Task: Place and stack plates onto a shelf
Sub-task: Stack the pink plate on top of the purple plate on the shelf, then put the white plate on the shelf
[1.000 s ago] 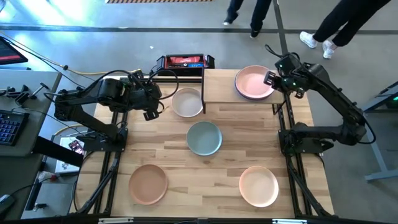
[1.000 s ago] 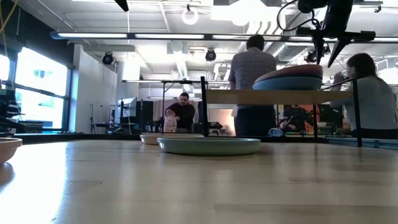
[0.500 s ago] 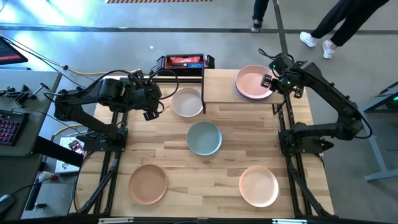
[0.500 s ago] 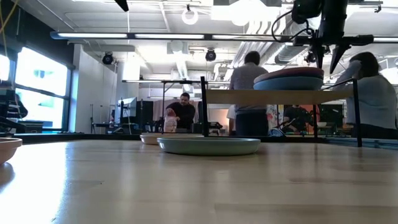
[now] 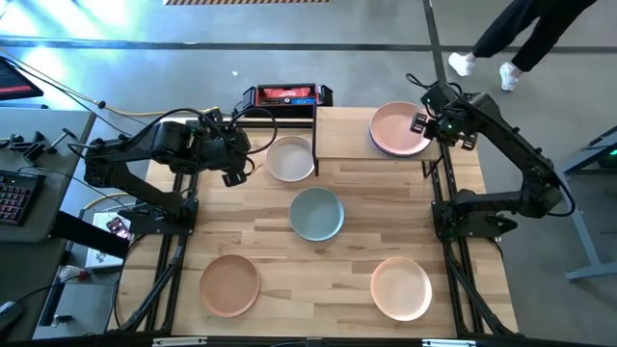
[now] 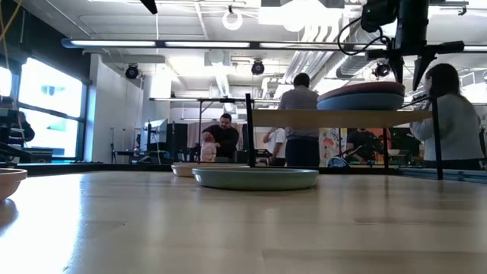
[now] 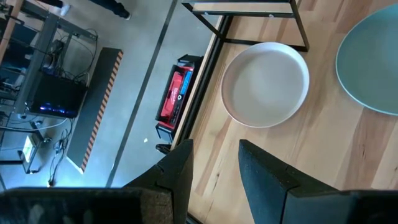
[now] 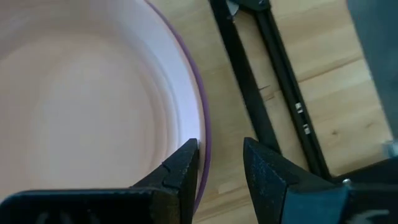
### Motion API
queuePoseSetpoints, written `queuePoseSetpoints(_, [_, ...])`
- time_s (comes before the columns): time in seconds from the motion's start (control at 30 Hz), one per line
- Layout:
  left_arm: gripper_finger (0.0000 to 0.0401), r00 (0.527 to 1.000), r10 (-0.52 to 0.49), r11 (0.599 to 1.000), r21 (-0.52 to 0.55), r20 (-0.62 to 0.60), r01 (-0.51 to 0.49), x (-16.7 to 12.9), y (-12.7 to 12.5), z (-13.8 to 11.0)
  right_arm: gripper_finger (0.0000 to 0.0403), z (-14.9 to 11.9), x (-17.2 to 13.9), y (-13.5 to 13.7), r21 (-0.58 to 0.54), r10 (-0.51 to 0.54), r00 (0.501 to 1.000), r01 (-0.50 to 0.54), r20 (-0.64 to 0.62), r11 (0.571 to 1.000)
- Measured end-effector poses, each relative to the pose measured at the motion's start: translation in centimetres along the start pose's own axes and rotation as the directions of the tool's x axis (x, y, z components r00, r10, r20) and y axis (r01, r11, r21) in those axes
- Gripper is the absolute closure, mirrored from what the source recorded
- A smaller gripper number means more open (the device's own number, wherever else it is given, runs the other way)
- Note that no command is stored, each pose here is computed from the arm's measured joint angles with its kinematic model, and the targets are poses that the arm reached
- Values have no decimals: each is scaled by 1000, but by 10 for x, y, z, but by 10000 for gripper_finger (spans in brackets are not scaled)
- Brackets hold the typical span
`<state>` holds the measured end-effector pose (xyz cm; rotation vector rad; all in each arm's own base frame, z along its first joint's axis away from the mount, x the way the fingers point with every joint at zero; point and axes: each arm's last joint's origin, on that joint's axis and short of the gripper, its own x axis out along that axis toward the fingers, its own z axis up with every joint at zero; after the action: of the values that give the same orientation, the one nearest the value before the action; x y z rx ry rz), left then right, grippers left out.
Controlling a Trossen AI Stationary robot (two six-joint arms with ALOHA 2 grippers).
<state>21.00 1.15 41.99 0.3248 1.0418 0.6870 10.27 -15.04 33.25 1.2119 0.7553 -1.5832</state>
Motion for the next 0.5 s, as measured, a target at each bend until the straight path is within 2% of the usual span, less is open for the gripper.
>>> queuePoseSetpoints(0.2, [286,1000,0,1000,-2,1,0,0,0,0,300,2,0,-2,4,-12,1000,12,11,1000])
queuePoseSetpoints(0.37, [286,1000,0,1000,-2,2,0,0,0,0,300,3,0,0,-55,9,1000,-7,27,998])
queuePoseSetpoints(0.5, [286,1000,0,1000,-3,2,0,0,0,0,300,6,-10,2,-95,81,996,-77,33,993])
